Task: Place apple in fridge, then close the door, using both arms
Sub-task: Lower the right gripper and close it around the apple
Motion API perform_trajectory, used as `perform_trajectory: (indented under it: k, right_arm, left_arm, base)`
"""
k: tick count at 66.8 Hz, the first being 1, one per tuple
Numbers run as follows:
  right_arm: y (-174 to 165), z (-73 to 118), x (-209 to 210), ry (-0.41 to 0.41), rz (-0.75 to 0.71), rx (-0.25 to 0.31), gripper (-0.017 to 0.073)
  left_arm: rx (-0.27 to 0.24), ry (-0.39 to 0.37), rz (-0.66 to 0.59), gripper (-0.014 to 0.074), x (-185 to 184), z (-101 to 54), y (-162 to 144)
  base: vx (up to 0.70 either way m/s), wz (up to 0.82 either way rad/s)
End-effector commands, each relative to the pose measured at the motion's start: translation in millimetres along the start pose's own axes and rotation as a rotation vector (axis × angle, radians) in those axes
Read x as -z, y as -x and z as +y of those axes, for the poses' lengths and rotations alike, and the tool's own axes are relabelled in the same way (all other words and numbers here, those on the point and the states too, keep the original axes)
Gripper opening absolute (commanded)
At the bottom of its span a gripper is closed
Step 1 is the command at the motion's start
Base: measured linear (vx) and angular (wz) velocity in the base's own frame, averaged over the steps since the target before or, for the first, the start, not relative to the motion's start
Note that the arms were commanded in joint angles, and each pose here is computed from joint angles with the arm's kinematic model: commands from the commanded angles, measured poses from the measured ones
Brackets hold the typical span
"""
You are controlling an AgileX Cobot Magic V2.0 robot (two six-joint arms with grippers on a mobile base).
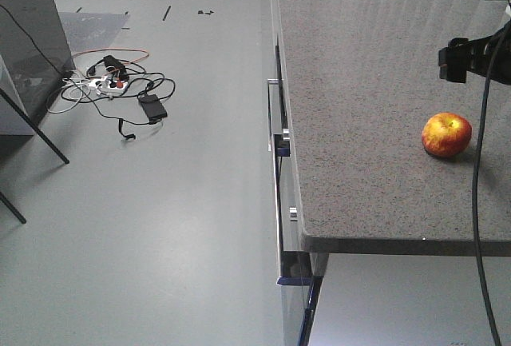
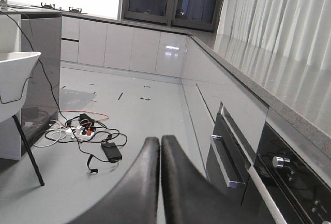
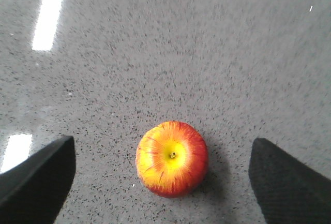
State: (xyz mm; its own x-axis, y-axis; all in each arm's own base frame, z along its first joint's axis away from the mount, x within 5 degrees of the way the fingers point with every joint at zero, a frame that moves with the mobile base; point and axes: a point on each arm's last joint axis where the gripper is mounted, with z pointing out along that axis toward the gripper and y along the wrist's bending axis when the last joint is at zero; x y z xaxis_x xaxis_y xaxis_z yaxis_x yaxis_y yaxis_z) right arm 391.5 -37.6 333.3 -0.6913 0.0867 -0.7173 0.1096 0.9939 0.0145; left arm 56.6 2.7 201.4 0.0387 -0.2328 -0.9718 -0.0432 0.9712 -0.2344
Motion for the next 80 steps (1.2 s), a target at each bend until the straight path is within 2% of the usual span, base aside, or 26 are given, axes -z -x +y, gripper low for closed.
perform_trajectory:
  k: [1, 8, 18, 70, 80]
  right_arm:
    - [22.8, -7.2, 11.8, 0.016, -0.074, -0.016, 0.0643]
    - [25.6, -8.4, 0.5, 0.005, -0.051, -0.002, 0.0643]
    - [23.2, -8.4, -12.3, 0.009, -0.03, -0.011, 0.064]
    - [-7.7, -12.8, -84.7, -0.024, 0.138, 0.006, 0.062]
    - [-12.1, -13.4, -93.4, -0.031, 0.155, -0.017, 0.0613]
  left_arm:
    - [0.009, -0.02, -0.084, -0.0007, 0.5, -2.6, 12.3]
    - [0.009, -0.02, -0.084, -0.0007, 0.5, -2.6, 12.3]
    - [0.009, -0.02, -0.084, -0.0007, 0.5, -2.6, 12.3]
    - [0.009, -0.02, -0.084, -0.0007, 0.5, -2.6, 12.3]
    - [0.009, -0.02, -0.084, -0.0007, 0.5, -2.6, 12.3]
  base:
    - [0.0, 0.0]
    - [0.0, 0.0]
    - [0.0, 0.0]
    - [0.0, 0.0]
    - [0.0, 0.0]
